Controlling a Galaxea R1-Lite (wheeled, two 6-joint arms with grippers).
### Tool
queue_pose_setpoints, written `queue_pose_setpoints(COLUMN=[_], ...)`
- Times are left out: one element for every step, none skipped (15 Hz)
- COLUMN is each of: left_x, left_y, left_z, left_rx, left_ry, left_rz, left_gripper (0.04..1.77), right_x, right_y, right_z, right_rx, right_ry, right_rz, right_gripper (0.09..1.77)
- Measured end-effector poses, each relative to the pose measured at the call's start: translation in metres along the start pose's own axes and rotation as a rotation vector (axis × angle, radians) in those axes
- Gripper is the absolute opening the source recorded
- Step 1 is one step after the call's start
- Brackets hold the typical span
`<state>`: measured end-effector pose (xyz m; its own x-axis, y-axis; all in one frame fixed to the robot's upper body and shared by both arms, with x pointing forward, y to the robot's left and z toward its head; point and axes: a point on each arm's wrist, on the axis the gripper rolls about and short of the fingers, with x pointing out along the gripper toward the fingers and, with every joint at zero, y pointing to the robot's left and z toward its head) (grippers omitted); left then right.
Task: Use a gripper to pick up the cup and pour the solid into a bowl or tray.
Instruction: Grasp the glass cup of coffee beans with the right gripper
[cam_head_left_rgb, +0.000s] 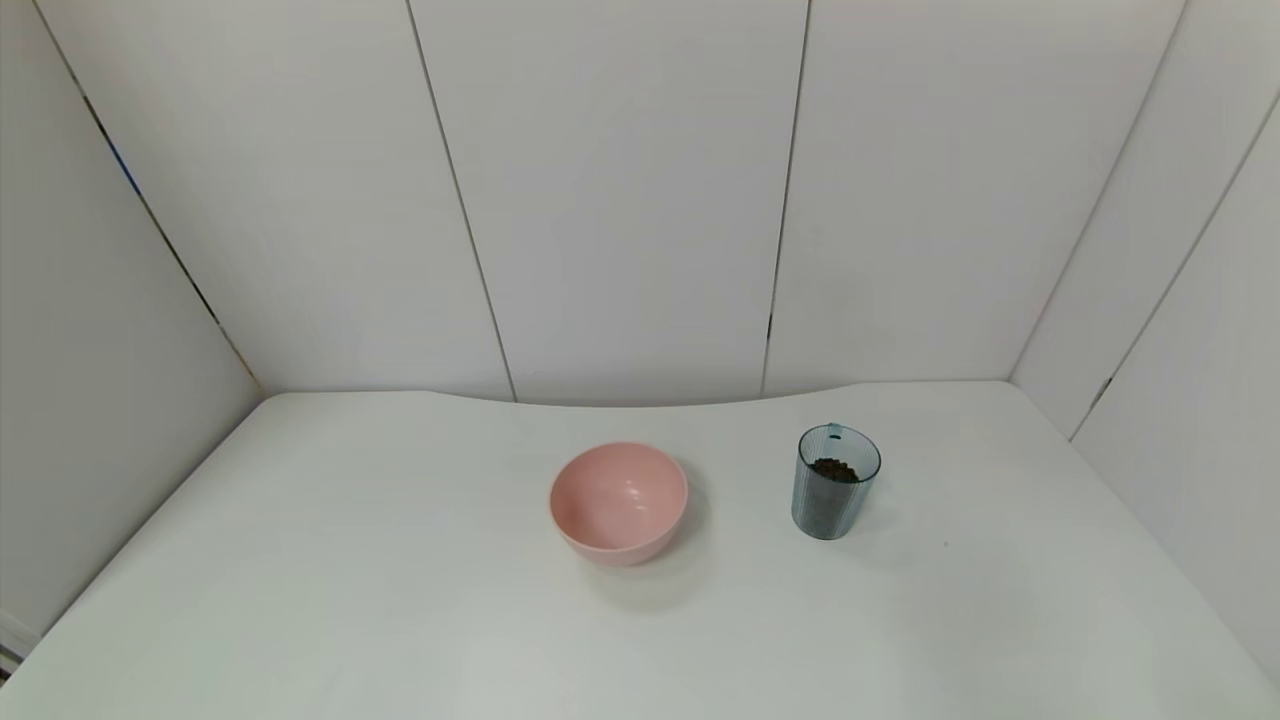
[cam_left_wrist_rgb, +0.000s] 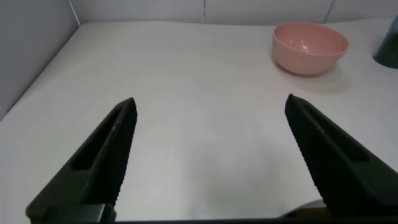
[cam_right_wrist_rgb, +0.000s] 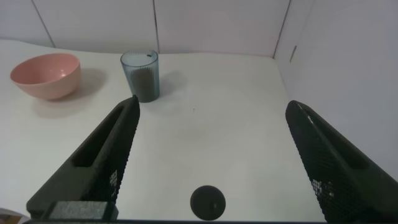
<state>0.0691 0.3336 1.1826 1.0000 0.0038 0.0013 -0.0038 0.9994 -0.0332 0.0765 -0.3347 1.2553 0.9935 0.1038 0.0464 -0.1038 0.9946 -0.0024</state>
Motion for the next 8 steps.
queue_pose_setpoints(left_x=[0.0,0.0,0.0,0.0,0.0,0.0,0.0,0.0], left_y=[0.0,0.0,0.0,0.0,0.0,0.0,0.0,0.0], left_z=[0.0,0.0,0.0,0.0,0.0,0.0,0.0,0.0], left_rx=[0.0,0.0,0.0,0.0,0.0,0.0,0.0,0.0], left_ry=[0.0,0.0,0.0,0.0,0.0,0.0,0.0,0.0], left_rz=[0.0,0.0,0.0,0.0,0.0,0.0,0.0,0.0], left_gripper=[1.72,1.72,1.72,1.72,1.72,1.72,1.72,1.72], right_x=[0.007,0.016,0.025,0.036,0.047,0.057,0.067,0.077], right_y=[-0.001,-0.001,-0.002,-0.003,-0.004,-0.004,-0.005,-0.004], right_z=[0.008,0.016,0.022,0.026,0.029,0.03,0.03,0.031], right_rx=[-0.008,-0.02,-0.031,-0.038,-0.041,-0.042,-0.043,-0.041], right_ry=[-0.003,-0.007,-0.007,0.004,0.022,0.046,0.072,0.088], right_rz=[0.003,0.006,0.007,0.009,0.012,0.018,0.03,0.048], right_gripper=[1.71,1.71,1.71,1.71,1.71,1.71,1.71,1.71])
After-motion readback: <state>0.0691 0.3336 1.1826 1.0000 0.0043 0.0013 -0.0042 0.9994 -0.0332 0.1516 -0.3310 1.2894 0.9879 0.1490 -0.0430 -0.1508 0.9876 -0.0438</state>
